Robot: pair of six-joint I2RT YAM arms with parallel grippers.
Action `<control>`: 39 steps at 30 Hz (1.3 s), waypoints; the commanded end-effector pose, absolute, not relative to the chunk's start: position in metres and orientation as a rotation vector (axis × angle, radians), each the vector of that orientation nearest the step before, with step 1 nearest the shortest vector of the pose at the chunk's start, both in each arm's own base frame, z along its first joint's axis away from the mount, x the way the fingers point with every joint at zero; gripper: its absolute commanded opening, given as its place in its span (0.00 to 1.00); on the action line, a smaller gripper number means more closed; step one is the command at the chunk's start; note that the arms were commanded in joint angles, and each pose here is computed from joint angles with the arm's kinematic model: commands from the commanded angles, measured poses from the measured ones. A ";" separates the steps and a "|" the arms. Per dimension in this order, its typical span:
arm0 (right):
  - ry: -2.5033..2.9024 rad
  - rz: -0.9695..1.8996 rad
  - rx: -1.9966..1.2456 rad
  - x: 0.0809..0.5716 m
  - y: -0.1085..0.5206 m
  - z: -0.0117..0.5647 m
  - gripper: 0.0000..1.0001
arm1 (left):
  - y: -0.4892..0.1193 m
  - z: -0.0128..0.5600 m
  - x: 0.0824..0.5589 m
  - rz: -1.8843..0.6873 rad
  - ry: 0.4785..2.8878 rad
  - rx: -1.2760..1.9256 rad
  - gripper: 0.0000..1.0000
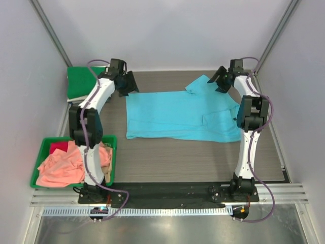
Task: Fold and stack the t-shirts
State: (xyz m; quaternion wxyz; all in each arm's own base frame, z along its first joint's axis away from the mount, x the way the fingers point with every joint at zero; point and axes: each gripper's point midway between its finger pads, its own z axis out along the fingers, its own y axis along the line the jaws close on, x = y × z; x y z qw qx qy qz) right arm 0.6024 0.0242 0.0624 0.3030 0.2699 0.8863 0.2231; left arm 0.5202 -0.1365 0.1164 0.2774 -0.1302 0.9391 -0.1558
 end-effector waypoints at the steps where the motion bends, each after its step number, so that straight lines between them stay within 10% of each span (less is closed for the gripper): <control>1: 2.152 0.581 0.535 0.628 0.022 0.156 0.74 | -0.127 0.167 0.487 -0.415 2.405 -0.331 0.63; 26: 2.098 0.315 0.317 0.713 0.084 0.053 0.87 | -0.182 0.074 0.346 -0.681 2.475 -0.358 0.61; 39: 2.228 0.093 0.297 0.688 0.063 0.013 0.44 | -0.135 0.118 0.380 -0.521 2.412 -0.390 0.66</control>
